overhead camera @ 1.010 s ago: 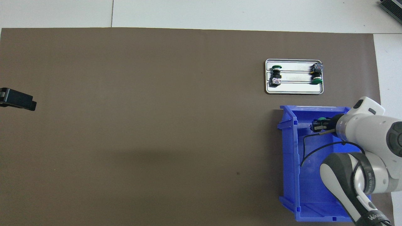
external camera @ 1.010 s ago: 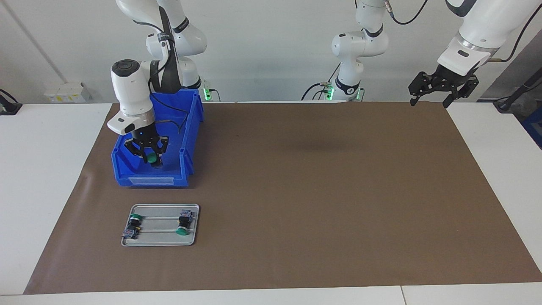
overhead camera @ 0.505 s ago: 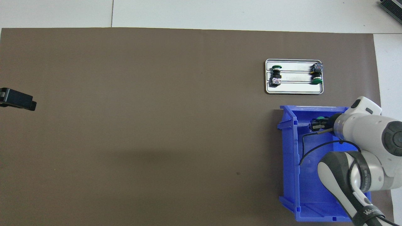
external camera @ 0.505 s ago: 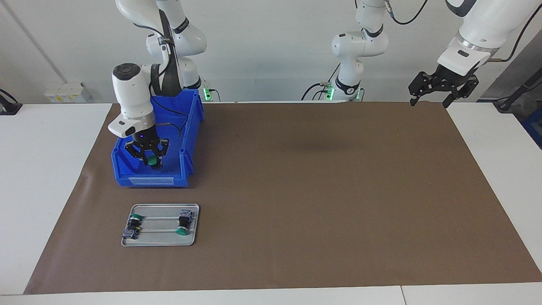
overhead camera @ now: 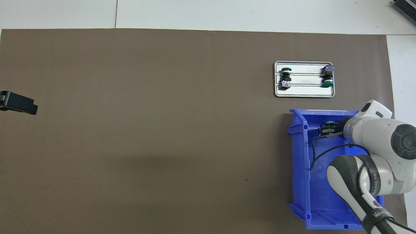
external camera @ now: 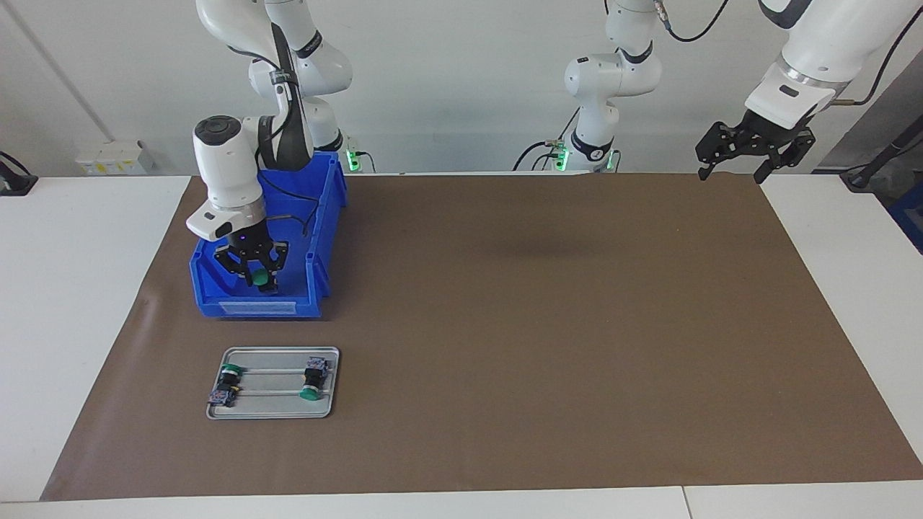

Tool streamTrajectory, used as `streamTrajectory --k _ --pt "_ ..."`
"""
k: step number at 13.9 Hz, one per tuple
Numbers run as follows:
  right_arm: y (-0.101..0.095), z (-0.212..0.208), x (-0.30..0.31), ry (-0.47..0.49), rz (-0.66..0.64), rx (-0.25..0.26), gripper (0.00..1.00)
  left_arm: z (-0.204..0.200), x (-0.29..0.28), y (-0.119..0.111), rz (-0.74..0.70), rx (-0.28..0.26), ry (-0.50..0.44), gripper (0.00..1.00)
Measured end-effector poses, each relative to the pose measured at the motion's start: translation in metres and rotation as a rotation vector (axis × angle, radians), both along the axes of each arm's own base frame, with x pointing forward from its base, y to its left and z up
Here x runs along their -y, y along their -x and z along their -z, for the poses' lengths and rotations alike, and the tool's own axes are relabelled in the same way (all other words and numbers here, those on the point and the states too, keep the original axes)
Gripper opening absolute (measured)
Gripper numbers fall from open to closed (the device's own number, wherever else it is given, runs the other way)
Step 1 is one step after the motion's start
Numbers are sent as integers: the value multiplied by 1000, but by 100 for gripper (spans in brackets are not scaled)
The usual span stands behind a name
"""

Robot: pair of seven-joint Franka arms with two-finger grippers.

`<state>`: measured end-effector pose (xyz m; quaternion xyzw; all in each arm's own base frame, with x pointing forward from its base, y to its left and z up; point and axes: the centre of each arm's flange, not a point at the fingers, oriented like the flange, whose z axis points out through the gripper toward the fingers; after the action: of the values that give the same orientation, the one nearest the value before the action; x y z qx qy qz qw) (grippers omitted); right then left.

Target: Place and press button with both arms

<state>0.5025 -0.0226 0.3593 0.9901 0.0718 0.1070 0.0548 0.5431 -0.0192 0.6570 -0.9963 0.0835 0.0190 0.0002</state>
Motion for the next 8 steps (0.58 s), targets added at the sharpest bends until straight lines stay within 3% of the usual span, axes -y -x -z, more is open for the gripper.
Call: streamTrajectory --k 4,8 --pt "-6 -16 3 1 21 -3 100 0 0 0 0 0 0 100" --pt "-24 -88 9 -40 88 -55 100 0 0 0 0 0 0 100"
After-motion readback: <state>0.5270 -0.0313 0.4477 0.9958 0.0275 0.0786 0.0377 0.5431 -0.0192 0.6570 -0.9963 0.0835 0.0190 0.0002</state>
